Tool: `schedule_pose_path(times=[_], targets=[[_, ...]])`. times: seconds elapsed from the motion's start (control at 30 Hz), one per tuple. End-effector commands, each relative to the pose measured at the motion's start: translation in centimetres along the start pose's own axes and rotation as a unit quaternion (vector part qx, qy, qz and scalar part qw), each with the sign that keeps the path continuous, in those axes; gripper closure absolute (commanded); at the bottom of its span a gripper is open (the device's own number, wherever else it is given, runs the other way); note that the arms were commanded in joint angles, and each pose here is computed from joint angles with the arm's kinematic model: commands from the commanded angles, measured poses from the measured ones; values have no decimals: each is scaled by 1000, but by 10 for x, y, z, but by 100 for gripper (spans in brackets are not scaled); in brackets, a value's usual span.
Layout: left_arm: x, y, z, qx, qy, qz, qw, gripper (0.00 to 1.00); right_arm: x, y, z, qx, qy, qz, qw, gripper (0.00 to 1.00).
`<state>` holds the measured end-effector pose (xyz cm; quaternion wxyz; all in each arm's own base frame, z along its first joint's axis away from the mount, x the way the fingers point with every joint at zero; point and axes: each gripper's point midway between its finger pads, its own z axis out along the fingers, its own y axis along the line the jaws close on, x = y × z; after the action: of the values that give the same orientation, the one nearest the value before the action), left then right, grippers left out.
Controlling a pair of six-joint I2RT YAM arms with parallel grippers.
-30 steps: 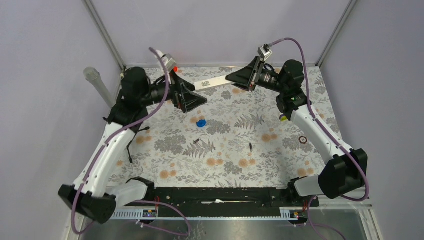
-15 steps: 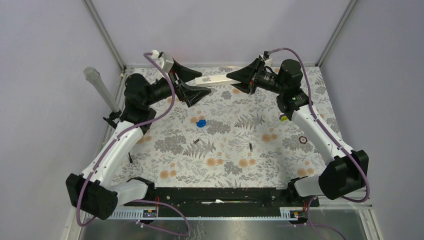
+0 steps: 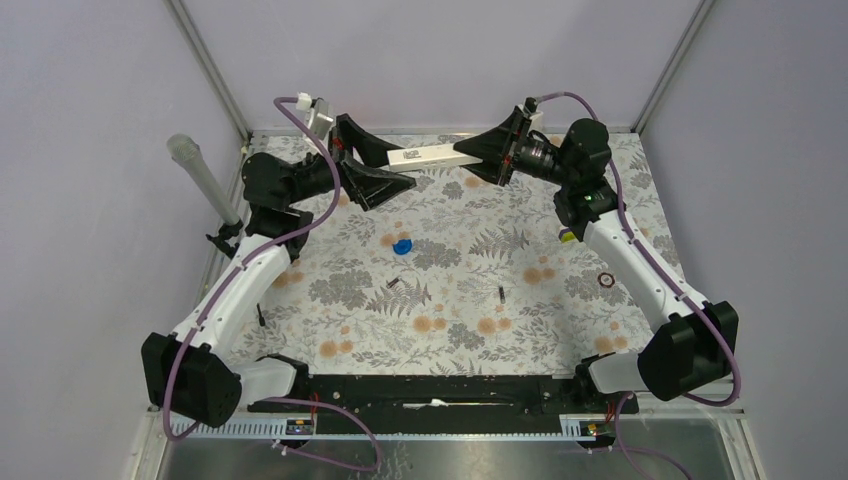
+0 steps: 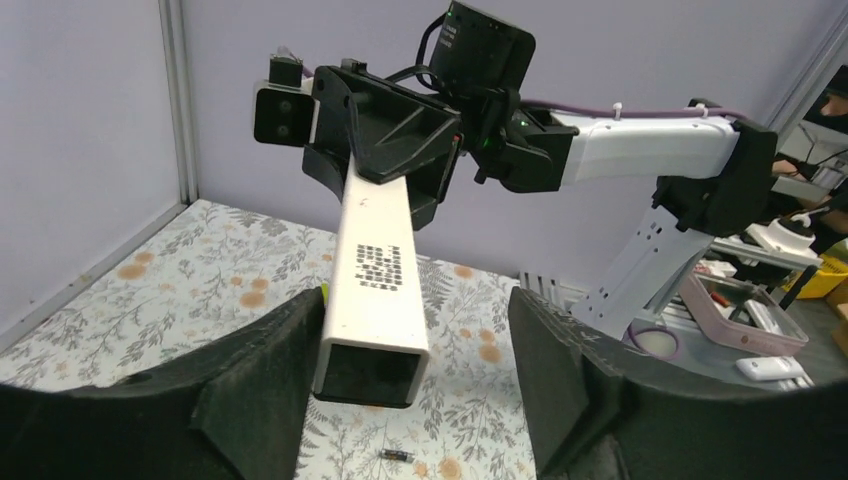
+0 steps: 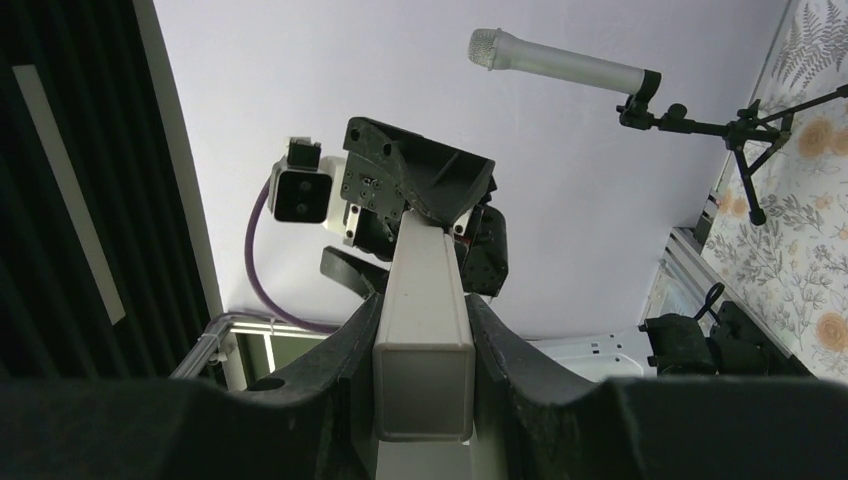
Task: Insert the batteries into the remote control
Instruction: Adjust the remote control.
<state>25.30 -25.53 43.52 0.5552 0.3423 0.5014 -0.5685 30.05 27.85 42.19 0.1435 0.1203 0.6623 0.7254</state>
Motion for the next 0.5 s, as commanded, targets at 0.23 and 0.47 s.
schedule_pose_path(times=[0.23, 0.47], targets=[[-10, 15, -5, 2, -22, -11, 1000, 16, 10, 19, -5, -32, 19, -39, 999, 100], [-15, 8, -7, 16, -21, 25, 999, 16, 10, 9, -4, -18, 25, -36, 999, 100]])
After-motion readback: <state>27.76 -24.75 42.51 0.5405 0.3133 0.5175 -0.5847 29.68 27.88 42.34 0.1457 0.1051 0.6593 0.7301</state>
